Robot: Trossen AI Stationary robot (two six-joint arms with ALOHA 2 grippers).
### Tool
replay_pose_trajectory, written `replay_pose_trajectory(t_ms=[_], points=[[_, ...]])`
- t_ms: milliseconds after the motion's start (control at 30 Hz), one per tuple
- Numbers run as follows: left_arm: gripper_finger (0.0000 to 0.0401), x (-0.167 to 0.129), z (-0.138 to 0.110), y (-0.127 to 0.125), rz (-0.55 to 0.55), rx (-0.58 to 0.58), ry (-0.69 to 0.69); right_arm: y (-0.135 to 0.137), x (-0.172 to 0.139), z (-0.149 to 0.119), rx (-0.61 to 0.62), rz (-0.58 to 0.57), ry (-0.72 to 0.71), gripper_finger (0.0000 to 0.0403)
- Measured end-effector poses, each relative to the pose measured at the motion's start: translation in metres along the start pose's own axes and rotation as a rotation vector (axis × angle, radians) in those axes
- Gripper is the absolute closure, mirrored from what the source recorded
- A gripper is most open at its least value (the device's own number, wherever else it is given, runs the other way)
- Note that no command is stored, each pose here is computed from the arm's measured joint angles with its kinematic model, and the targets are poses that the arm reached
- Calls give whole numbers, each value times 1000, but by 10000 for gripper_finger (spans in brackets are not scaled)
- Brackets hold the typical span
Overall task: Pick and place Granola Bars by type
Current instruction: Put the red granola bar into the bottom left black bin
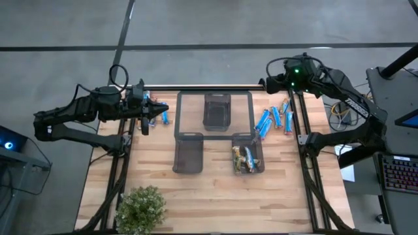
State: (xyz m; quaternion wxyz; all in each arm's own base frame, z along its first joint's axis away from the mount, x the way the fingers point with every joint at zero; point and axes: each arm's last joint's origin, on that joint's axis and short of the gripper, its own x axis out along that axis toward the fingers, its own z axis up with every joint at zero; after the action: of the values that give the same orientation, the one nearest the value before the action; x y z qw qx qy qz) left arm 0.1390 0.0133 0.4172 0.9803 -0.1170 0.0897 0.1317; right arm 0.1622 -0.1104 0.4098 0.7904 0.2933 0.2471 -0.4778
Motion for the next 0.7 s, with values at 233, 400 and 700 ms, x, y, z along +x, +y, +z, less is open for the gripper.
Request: replay_pose_trajectory(t_ms=[233,400,700], points=[[401,5,-6,1,7,-16,26,3,10,-4,18,-9,80,390],[401,11,-10,1,12,-28,48,5,14,-4,34,20,123,390],[401,13,-11,0,13,-27,55,-1,21,-11,50,-34,239,390]])
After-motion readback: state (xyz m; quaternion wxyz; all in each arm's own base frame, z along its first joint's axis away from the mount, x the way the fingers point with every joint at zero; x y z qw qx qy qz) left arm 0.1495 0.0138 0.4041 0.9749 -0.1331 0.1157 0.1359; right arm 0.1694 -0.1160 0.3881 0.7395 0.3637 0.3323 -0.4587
